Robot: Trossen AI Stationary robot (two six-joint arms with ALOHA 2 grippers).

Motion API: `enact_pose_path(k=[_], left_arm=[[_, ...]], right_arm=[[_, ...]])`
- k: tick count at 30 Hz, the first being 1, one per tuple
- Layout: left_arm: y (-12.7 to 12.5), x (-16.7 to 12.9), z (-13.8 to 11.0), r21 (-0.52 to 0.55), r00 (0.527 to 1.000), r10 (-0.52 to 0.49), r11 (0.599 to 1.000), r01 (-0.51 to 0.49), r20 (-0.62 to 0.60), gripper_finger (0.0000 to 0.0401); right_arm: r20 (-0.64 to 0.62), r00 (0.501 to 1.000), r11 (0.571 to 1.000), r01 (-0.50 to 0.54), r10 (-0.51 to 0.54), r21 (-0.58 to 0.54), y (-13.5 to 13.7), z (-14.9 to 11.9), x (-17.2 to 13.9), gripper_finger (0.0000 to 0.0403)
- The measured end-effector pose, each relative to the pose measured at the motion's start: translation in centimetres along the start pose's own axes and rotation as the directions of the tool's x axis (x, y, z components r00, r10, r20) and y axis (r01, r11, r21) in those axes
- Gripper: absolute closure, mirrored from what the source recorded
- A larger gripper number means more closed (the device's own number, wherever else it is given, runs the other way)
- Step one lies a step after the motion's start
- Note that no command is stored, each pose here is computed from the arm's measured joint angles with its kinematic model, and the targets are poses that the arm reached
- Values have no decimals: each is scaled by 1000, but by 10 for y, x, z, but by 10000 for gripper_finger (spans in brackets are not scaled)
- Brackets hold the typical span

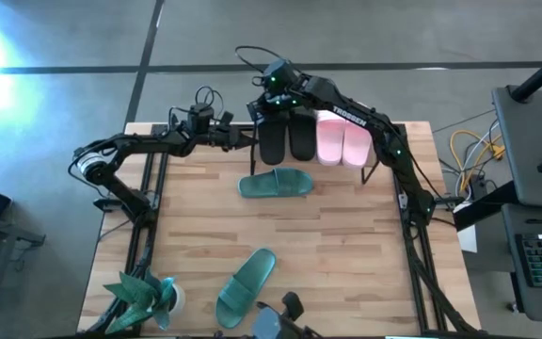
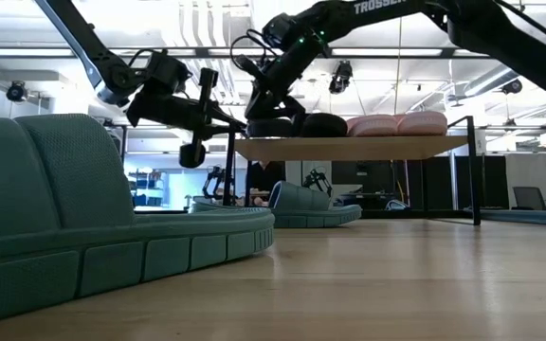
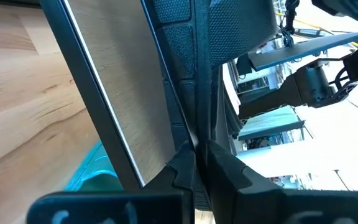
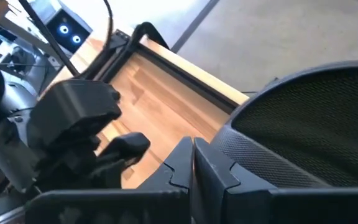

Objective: Pick and place slides into the shelf
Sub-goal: Adjust the shelf

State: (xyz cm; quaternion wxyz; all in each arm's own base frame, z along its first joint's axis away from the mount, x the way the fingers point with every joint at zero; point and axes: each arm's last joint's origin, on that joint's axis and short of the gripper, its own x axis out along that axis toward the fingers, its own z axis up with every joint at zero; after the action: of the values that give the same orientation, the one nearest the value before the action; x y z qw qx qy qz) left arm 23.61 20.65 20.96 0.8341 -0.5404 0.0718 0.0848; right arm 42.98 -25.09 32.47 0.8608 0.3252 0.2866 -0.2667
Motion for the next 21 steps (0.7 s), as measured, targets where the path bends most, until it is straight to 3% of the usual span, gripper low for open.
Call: enact_pose_path(k=[9,21], left_arm=[[-1,0,1,7,1000,-1,1000,1,18,401],[-3,-6,-3,18,997,20,1000,-21,75,401]], right_arm=[[-99,992,997,73,-74,-15,-10,-12,16,394],[-73,971,972,223,-229,-75,-13,-15,14,394]])
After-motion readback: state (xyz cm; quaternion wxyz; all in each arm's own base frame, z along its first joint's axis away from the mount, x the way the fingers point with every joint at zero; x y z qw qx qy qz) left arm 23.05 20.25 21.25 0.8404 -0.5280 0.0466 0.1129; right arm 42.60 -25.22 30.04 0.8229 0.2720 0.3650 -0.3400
